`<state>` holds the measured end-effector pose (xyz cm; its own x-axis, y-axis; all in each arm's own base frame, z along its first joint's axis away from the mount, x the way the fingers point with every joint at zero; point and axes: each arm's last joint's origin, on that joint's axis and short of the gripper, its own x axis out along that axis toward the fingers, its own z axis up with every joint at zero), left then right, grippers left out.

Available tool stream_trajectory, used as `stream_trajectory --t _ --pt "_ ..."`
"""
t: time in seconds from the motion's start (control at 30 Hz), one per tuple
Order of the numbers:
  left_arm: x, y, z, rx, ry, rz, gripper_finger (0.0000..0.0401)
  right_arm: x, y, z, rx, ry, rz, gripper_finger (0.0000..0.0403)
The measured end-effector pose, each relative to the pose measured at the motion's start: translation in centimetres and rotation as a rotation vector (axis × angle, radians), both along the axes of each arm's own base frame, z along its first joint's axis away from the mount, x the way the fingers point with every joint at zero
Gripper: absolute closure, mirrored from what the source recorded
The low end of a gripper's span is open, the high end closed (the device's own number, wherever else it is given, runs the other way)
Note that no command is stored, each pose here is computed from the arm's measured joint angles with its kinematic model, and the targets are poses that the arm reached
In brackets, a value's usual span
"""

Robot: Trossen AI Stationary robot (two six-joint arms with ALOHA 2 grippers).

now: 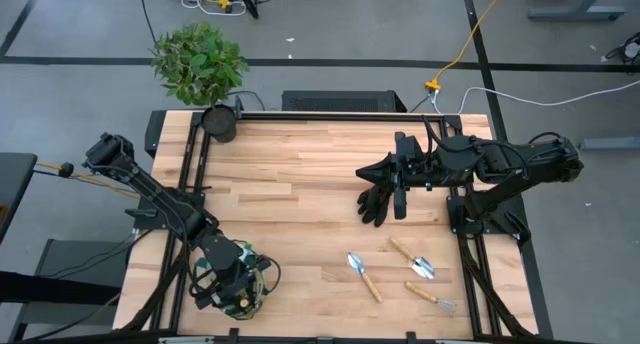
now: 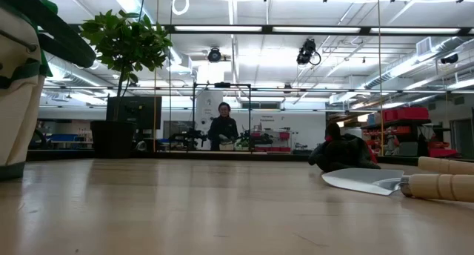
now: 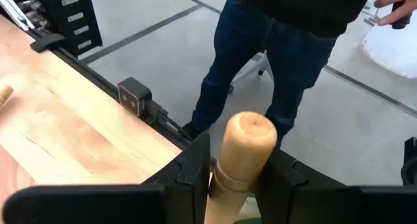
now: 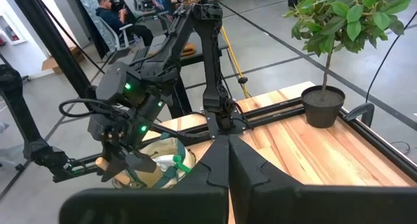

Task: Pick & Place Garden tools in Gardening bag
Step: Put the top hand rake into the gardening bag

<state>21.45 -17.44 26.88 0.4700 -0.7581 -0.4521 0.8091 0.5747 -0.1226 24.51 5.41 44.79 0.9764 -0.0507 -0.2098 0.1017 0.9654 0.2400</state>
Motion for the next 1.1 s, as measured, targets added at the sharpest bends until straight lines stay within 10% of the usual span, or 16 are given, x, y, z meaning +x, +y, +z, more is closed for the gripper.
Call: stream_trajectory --t 0.63,1.1 --pt "0.3 1.4 -1.0 0.075 0.094 0.059 0.0164 0.0 0.0 0.0 -0.005 0.000 0.001 0.0403" --pt "0.3 1.3 -0.9 0.061 0.103 0.037 0.0282 0.0 0.0 0.0 -0.014 0.001 0.001 0.0403"
